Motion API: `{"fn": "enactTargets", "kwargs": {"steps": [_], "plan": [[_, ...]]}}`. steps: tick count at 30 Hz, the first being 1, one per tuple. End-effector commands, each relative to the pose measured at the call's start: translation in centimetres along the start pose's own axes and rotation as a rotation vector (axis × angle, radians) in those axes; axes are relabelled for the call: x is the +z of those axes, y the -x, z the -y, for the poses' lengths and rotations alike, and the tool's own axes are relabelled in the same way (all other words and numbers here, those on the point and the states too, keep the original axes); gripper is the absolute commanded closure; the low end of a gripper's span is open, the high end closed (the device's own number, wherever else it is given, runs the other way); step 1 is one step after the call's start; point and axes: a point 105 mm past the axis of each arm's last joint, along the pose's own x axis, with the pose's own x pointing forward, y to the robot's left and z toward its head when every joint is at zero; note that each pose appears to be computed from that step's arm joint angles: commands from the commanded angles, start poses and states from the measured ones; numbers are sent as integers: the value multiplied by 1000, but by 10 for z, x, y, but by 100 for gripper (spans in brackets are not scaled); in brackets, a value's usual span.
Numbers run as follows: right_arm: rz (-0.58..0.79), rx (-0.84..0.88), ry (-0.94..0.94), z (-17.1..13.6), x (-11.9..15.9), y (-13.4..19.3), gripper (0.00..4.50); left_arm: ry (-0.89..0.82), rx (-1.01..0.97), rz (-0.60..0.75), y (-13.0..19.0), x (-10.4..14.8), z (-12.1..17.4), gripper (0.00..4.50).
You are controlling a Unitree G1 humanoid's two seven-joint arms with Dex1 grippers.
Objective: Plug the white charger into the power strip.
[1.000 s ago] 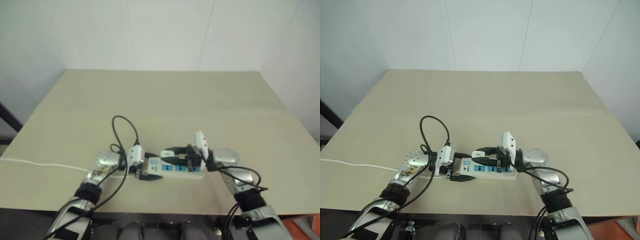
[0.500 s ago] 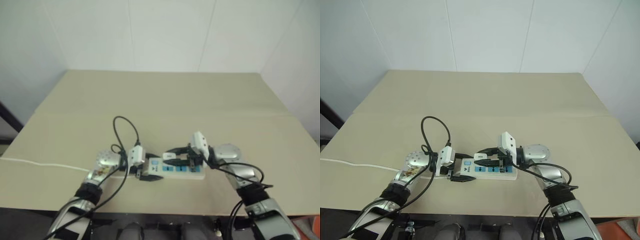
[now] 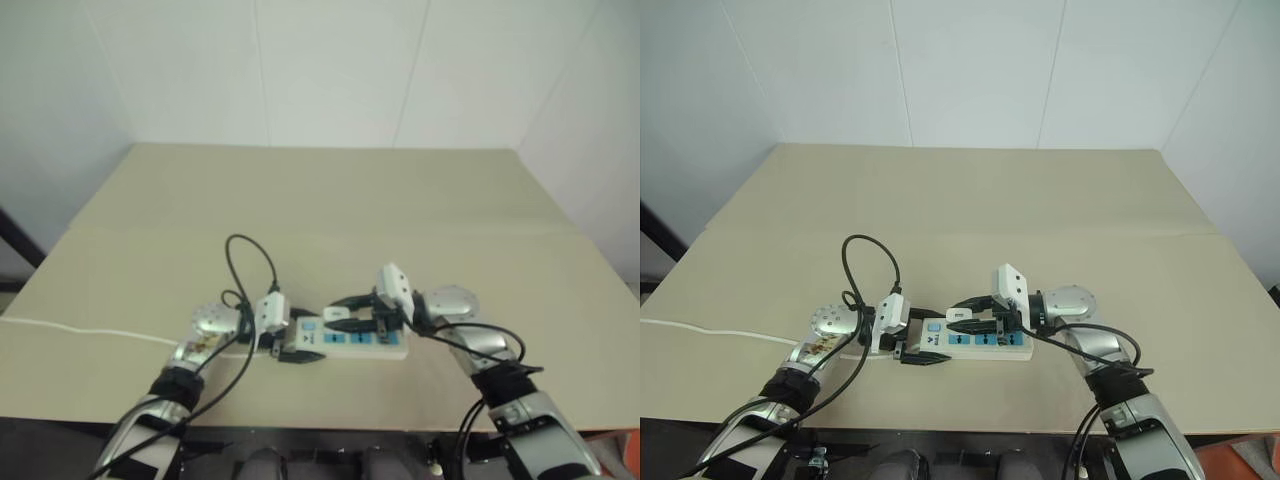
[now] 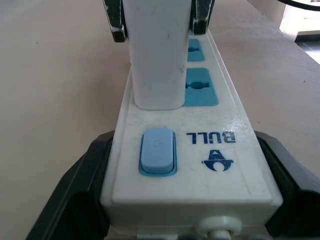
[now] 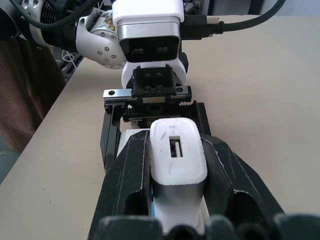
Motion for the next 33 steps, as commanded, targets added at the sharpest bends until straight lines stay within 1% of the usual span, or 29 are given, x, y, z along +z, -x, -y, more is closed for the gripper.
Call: {"fn": "enactTargets", "kwargs": {"steps": [1,3,5,6,7,9,11,13,14,16,17,18,22,25,28,30,33], "plan": [[-177,1,-113,-17,-49,10,332,40,-45,-102,3,-22,13,118],[-175,-12,-101,-17,-49,9,332,40,-44,-103,3,-22,12,118],[-168,-28,-93,-16,-46,8,259,40,-44,-103,3,-22,12,118],[-161,-26,-83,-16,-44,8,239,40,-43,-103,3,-22,12,118],[-158,-16,-77,-18,-41,7,199,40,-43,-104,4,-23,12,118],[-154,-4,-69,-19,-38,7,138,42,-42,-104,3,-23,12,118],[-158,5,-72,-20,-38,7,66,43,-42,-105,3,-23,12,118],[-164,4,-68,-20,-38,7,6,45,-39,-104,3,-23,11,118],[-167,2,-64,-20,-39,7,1,47,-36,-102,3,-22,11,118],[-181,-9,-48,-18,-41,6,0,63,-45,-102,5,-19,10,47],[-186,-12,-42,-17,-41,6,0,62,-40,-92,7,-15,9,34],[-187,-13,-40,-17,-42,5,0,61,-34,-82,9,-11,7,8],[-171,-48,-13,-12,-36,7,0,25,1,-30,22,11,2,3],[-152,-112,36,-2,-20,19,0,13,11,3,36,31,4,3],[-122,-211,96,13,10,46,0,31,-24,-2,54,47,13,3],[-115,-268,134,21,31,70,0,27,-12,1,66,57,16,3],[-120,-321,170,25,60,105,0,29,9,13,81,71,17,3]]}}
